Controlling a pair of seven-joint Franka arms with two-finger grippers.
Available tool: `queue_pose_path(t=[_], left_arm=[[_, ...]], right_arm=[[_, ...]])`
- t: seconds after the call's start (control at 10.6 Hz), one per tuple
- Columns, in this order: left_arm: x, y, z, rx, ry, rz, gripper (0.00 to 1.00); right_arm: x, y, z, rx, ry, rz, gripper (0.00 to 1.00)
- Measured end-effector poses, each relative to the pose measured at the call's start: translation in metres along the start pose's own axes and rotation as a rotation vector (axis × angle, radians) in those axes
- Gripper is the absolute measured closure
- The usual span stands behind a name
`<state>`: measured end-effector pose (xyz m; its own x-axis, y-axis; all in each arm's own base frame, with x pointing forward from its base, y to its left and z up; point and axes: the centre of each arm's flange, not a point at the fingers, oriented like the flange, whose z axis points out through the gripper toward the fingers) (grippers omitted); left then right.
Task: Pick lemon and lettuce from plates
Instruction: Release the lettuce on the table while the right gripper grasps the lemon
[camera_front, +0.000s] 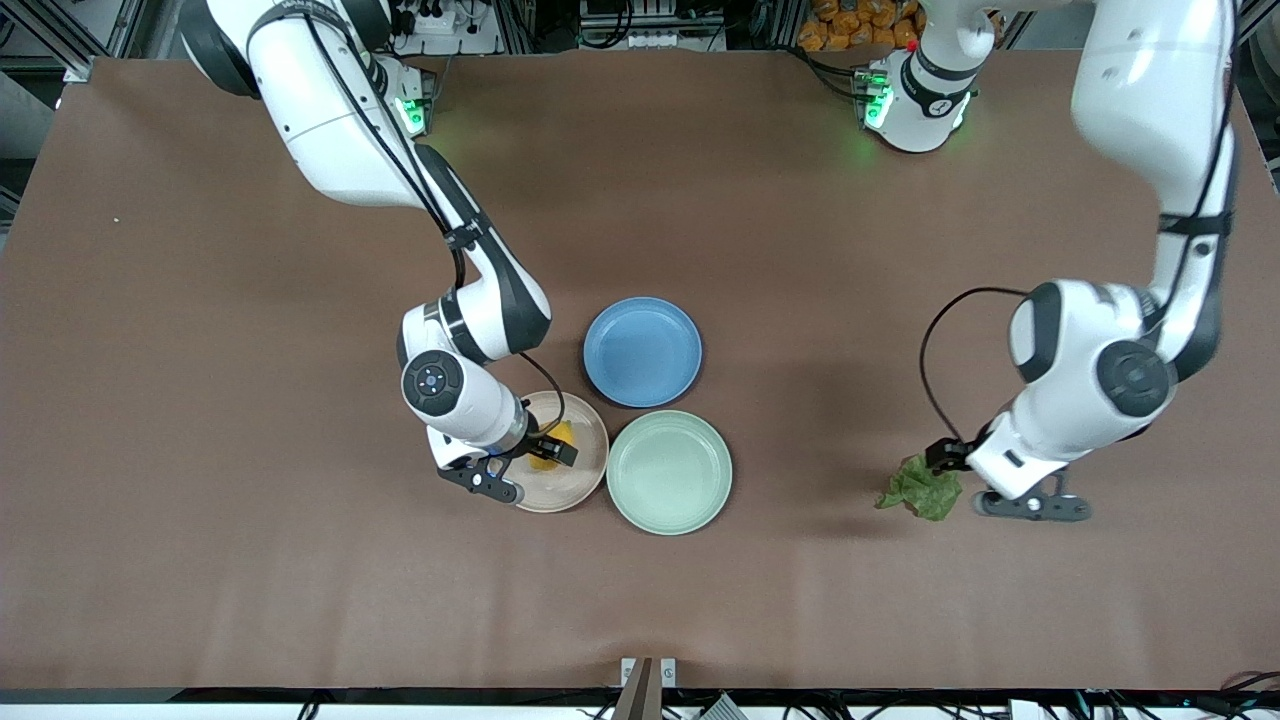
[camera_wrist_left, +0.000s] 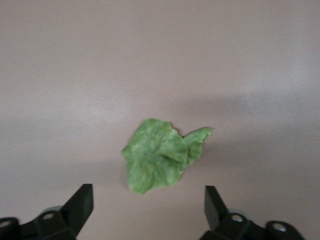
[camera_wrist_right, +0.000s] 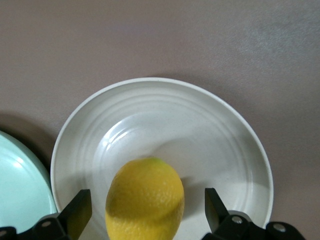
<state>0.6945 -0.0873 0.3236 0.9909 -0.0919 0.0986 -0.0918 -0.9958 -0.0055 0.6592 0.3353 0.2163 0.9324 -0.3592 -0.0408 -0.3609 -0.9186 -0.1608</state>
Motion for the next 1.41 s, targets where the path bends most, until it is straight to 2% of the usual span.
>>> queue_pose_path(t=[0.09, 0.38, 0.56, 0.75, 1.04, 1.22, 1.41], left_arm=[[0.001, -0.005, -0.034, 0.005, 0.009, -0.007, 0.0], [-0.007, -0.014, -0.137, 0.023, -0.045, -0.02, 0.0], [-0.012, -0.017, -0.185, 0.058, -0.019, -0.012, 0.0], [-0.027, -0.014, -0.214, 0.075, -0.049, -0.005, 0.0], [-0.05, -0.017, -0.276, 0.081, -0.009, -0.013, 0.0], [-0.071, -0.015, -0.307, 0.084, -0.015, -0.014, 0.0], [-0.081, -0.012, -0.318, 0.082, -0.007, -0.029, 0.0]], right_arm=[[0.0, -0.001, 0.002, -0.001, -0.001, 0.0, 0.0], [-0.001, 0.0, 0.01, -0.007, -0.006, 0.003, 0.0], [0.0, -0.001, 0.016, -0.009, -0.008, 0.003, 0.0], [-0.001, -0.003, 0.025, -0.002, 0.002, -0.001, 0.0], [-0.005, -0.006, 0.036, 0.005, 0.013, -0.008, 0.0], [-0.005, -0.006, 0.036, 0.005, 0.012, -0.009, 0.0], [-0.005, -0.006, 0.037, 0.004, 0.012, -0.009, 0.06]])
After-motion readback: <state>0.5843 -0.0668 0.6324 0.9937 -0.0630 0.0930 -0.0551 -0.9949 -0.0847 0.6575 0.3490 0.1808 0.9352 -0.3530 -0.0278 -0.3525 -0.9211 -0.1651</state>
